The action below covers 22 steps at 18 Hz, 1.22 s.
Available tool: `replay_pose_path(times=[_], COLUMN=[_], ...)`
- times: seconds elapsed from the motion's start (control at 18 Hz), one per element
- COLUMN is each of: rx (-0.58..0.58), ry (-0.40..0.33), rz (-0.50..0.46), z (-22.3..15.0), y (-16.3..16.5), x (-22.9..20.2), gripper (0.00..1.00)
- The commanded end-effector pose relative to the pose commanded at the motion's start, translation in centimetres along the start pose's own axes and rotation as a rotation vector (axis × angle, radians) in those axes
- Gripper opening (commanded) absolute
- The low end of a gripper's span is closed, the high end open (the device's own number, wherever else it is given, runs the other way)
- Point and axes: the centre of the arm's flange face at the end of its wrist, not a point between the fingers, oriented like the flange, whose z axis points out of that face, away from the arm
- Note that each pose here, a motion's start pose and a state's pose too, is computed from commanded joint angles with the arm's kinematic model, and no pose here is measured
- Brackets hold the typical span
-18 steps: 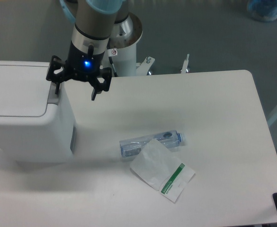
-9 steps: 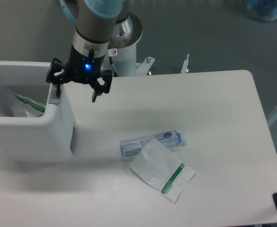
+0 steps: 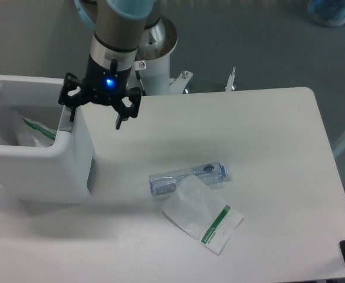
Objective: Open the trash can
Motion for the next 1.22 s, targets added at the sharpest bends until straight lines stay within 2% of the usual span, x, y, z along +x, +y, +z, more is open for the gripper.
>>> replay_pose_path(times=[0.17,0.33,0.5,0.72,0.83,1.0,1.06,1.22], rx=[0.015,0.008,0.001,-0.071,-0.086,-0.145,-0.162,-0.198], ry=[-0.047,-0.093,-0.136,-0.218,-0.215,-0.177,-0.183,-0.219], rz=[0.031,0.121,0.165,0.204,0.231,0.23,0.246,0.398], z=[-0.9,-1.6,-2.6,-2.9,-2.5,1.1,1.1,1.4], y=[-1.9,-1.9,-1.9,-1.0,-0.8,-0.6,-0.1,0.3], x=[-1.8,-5.2,-10.3,-18.3,-20.4,-26.2,-28.2,-31.4], gripper=[1.0,1.0,1.0,1.0,1.0,1.0,1.0,1.0])
